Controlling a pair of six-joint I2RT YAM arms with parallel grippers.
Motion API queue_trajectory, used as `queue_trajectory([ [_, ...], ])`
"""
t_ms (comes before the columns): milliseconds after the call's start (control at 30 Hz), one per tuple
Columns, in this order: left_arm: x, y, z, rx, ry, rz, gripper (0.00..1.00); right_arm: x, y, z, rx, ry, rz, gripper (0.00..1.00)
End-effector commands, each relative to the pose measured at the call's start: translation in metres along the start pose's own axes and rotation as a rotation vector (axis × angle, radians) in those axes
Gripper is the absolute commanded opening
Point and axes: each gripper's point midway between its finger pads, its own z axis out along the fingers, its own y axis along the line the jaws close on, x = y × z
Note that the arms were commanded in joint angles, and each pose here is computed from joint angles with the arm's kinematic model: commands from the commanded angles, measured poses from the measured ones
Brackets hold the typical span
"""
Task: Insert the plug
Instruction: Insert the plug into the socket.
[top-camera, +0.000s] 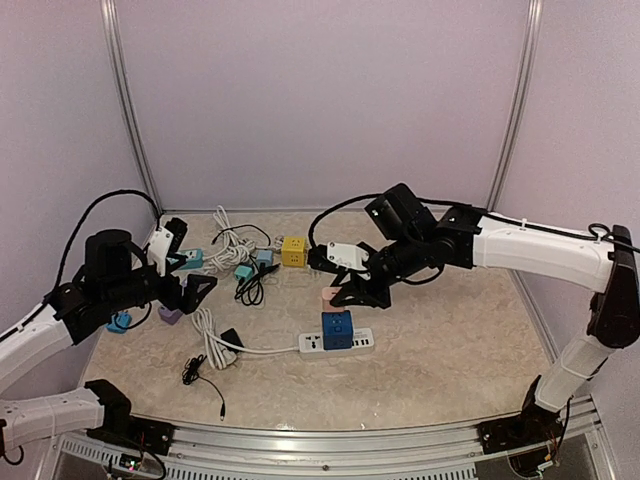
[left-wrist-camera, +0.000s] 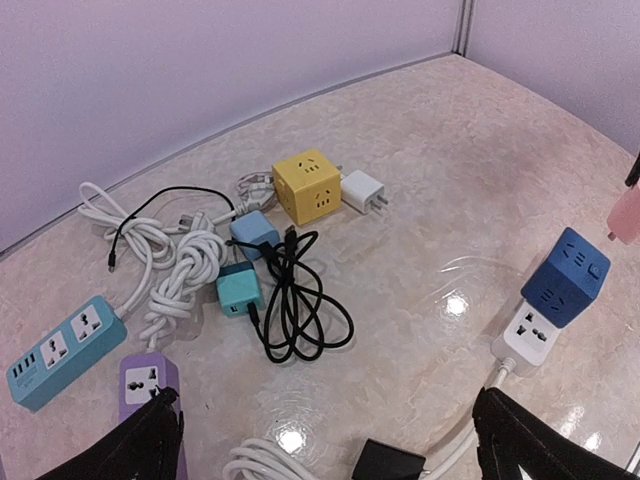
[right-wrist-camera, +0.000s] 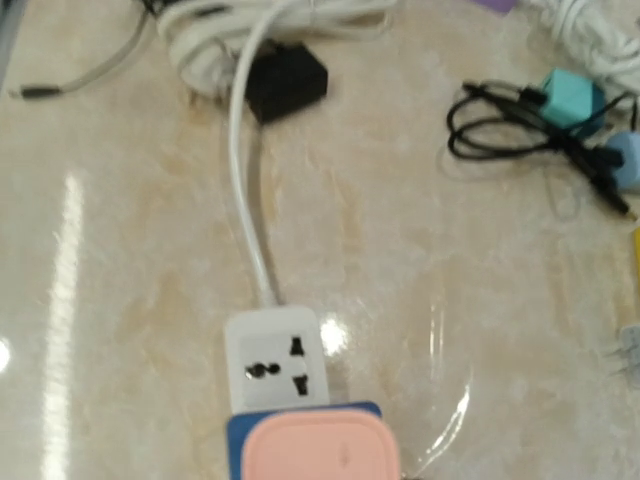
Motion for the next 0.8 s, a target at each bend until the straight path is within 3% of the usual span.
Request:
queue_trajectory([
  [0, 0.0, 0.013, -0.006, -0.029, -0.055, -0.05, 0.99, 0.02, -0.014, 0.017, -0.001, 0.048, -0.013, 0.0],
  [767, 0.007, 0.021, -0.006, -0.037, -0.06, -0.084, 0.99, 0.047, -0.002, 0.041, -0.135, 0.092, 0.056, 0.0],
])
